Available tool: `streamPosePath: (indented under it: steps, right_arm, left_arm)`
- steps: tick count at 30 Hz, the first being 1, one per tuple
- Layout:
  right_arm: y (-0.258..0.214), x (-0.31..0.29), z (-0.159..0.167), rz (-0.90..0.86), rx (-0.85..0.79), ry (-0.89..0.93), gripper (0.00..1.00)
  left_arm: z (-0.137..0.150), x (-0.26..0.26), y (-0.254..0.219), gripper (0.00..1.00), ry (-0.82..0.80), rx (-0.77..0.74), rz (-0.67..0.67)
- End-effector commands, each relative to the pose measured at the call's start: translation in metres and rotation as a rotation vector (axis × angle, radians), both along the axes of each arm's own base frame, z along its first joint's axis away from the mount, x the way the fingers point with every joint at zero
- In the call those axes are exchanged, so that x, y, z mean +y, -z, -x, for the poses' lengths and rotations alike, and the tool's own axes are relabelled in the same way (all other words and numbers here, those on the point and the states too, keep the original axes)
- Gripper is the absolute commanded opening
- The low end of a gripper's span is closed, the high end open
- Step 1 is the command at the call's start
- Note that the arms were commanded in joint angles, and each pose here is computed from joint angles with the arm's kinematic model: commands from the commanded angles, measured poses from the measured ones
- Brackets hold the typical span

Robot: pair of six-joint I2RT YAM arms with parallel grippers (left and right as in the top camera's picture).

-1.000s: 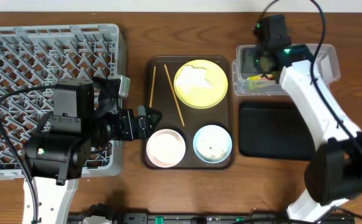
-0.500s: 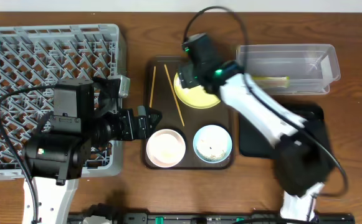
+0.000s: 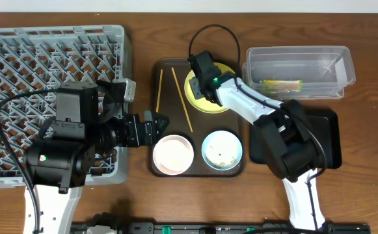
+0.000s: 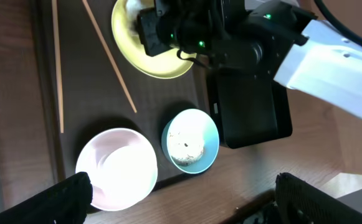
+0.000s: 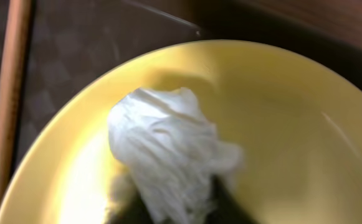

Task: Sort waste into correct bins and load items into the dishwasher
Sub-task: 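Grasp the white tissue from the yellow plate with the right gripper, then drop the tissue into the clear plastic bin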

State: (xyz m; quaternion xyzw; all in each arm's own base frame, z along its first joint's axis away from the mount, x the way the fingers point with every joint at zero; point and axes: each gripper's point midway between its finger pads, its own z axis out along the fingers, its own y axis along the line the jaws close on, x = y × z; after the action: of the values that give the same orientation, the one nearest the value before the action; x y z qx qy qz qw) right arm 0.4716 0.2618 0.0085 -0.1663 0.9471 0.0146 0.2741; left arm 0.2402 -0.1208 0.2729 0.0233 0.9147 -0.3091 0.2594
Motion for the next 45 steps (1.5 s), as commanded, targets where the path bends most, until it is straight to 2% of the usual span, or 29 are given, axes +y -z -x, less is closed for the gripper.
streamPosePath:
  steps: [1,4,7,10,11,13,16,22,23,26,28,34,36,38,42,45]
  right_arm:
    - [-0.010,-0.013,0.005,0.025,0.021,0.017,0.01]
    - [-0.049,-0.021,0.010,0.011,0.005,0.025,0.01]
    - [-0.110,-0.041,0.014,-0.024,-0.052,0.054,0.02]
    - [-0.168,-0.069,0.016,-0.071,-0.127,0.101,0.07]
    - [-0.182,-0.078,0.016,-0.089,-0.147,0.116,0.11]
    - [-0.202,-0.099,0.015,-0.124,-0.168,0.147,0.13]
    - [-0.205,-0.134,0.013,-0.150,-0.141,0.205,0.15]
    - [-0.155,-0.199,0.008,-0.099,0.002,0.347,0.17]
    - [-0.151,-0.202,0.007,-0.118,0.021,0.348,0.21]
    - [-0.153,-0.188,0.012,-0.255,0.074,0.291,0.53]
    - [-0.167,-0.179,0.019,-0.319,0.079,0.255,0.63]
    - [-0.224,-0.146,0.064,-0.367,0.047,0.153,0.70]
    - [-0.234,-0.128,0.086,-0.363,0.065,0.103,0.67]
    - [-0.234,-0.105,0.113,-0.349,0.122,0.041,0.59]
    - [-0.208,-0.062,0.171,-0.313,0.324,0.005,0.30]
    - [-0.175,-0.036,0.215,-0.263,0.483,0.020,0.31]
  left_arm:
    - [0.000,0.001,-0.008,0.94,0.006,-0.032,-0.010]
    - [0.000,0.001,-0.008,0.94,0.006,-0.032,-0.010]
    - [0.000,0.001,-0.008,0.94,0.006,-0.032,-0.010]
    - [0.000,0.001,-0.008,0.94,0.006,-0.032,-0.010]
    - [0.000,0.001,-0.008,0.94,0.006,-0.032,-0.010]
    - [0.000,0.001,-0.008,0.94,0.006,-0.032,-0.010]
    - [0.000,0.001,-0.008,0.94,0.006,-0.032,-0.010]
    - [0.000,0.001,-0.008,0.94,0.006,-0.032,-0.010]
    - [0.000,0.001,-0.008,0.94,0.006,-0.032,-0.010]
    - [0.000,0.001,-0.008,0.94,0.006,-0.032,-0.010]
    - [0.000,0.001,-0.008,0.94,0.006,-0.032,-0.010]
    - [0.000,0.001,-0.008,0.94,0.006,-0.032,-0.010]
    - [0.000,0.001,-0.008,0.94,0.006,-0.032,-0.010]
    - [0.000,0.001,-0.008,0.94,0.006,-0.032,-0.010]
    - [0.000,0.001,-0.008,0.94,0.006,-0.032,-0.010]
    - [0.000,0.001,-0.008,0.94,0.006,-0.032,-0.010]
